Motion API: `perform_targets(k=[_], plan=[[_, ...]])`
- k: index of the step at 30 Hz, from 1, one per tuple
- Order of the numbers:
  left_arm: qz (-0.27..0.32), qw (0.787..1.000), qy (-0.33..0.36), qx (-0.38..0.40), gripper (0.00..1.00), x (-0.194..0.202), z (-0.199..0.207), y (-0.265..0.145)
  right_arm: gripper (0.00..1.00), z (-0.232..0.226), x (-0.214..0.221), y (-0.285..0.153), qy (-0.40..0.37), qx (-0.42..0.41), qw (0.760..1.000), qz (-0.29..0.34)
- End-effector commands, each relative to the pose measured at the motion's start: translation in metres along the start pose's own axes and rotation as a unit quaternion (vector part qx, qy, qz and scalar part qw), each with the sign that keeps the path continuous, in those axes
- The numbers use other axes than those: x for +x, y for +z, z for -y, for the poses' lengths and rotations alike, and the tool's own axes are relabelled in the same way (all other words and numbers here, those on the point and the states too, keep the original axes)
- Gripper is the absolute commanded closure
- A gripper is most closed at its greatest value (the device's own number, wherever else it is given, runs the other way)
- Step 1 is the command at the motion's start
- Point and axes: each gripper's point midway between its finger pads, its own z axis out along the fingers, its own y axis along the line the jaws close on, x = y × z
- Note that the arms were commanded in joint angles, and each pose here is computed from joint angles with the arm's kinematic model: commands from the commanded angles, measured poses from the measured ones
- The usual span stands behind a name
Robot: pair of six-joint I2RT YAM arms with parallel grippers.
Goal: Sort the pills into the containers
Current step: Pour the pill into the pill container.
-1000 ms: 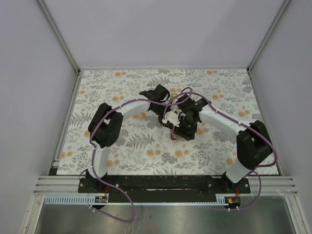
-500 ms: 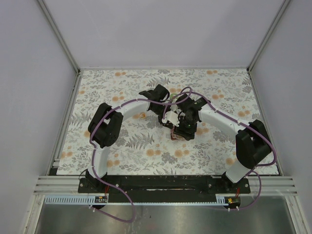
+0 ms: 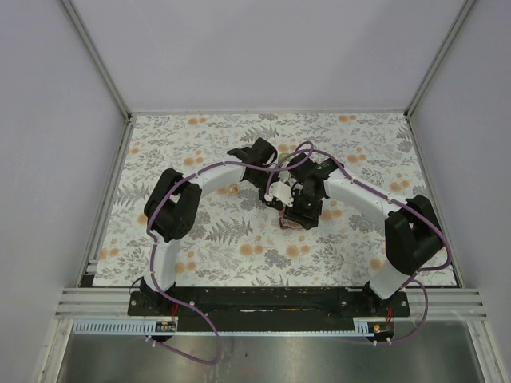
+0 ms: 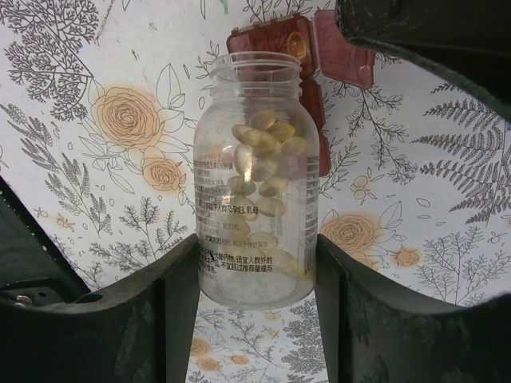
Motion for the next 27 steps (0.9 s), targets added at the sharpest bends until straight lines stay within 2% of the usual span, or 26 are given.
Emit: perform_targets(k=[1,27], plan=[[0.033,0.998,0.027,0.053,0.79,-0.0259,0.0347,-0.0049,1.0,0.0153,0.0179,0.003,0.02,0.032,0.998,-0.058],[0.038,0.997,0.02,0.063,0.76,-0.0283,0.0374,-0.0041,1.0,0.0166,0.0176,-0.0011,0.019,0.04,0.996,-0.076]])
